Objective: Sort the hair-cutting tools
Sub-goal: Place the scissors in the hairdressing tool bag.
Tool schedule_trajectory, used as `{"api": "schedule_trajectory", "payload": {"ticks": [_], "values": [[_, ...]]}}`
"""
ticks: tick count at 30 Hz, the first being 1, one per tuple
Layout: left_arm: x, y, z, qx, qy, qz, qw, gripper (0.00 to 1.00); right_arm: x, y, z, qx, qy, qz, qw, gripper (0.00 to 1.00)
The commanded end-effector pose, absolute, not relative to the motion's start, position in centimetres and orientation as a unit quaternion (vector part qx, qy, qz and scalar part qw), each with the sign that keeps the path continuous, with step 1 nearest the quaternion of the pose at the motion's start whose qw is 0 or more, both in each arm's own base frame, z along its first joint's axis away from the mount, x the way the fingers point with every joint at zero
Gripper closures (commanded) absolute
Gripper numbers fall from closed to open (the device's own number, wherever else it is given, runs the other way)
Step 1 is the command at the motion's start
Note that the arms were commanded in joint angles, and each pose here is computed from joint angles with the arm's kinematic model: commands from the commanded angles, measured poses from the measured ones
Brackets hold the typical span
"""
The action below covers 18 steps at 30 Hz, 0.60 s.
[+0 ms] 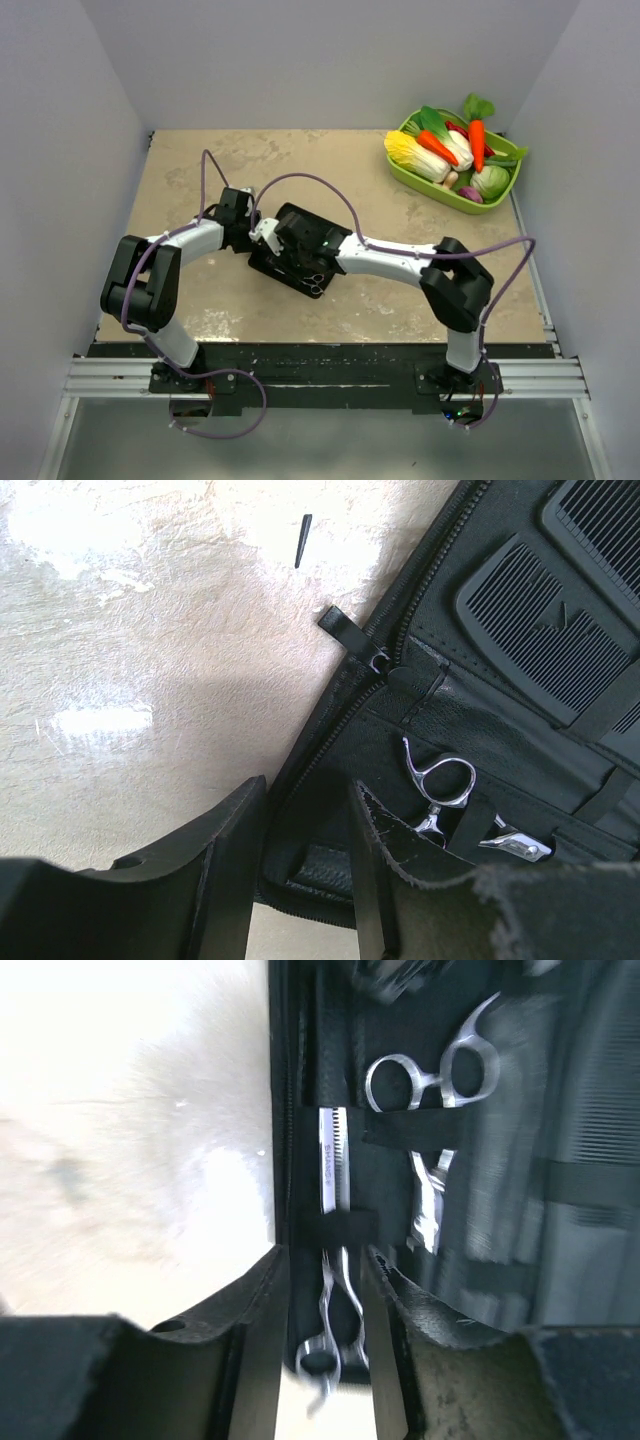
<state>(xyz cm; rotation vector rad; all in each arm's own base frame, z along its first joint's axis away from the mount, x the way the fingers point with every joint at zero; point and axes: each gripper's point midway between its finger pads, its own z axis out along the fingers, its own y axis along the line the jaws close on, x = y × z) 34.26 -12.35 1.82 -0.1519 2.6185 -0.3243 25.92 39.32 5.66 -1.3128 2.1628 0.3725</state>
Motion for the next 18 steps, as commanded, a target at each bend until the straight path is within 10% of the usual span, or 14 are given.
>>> {"api": "schedule_trajectory", "payload": {"ticks": [1, 18], "values": [[29.3, -11.1, -2.6, -0.051, 0.984, -0.088, 0.146, 0.57, 25.7, 38.4, 13.6, -0.484, 0.784, 0.153, 0.356, 0.61], [29.4, -10.9, -2.3, -0.05, 0.983, -0.084, 0.153, 0.57, 22.5, 32.8, 6.8, -0.577, 0.781, 0.095, 0.22, 0.73]]}}
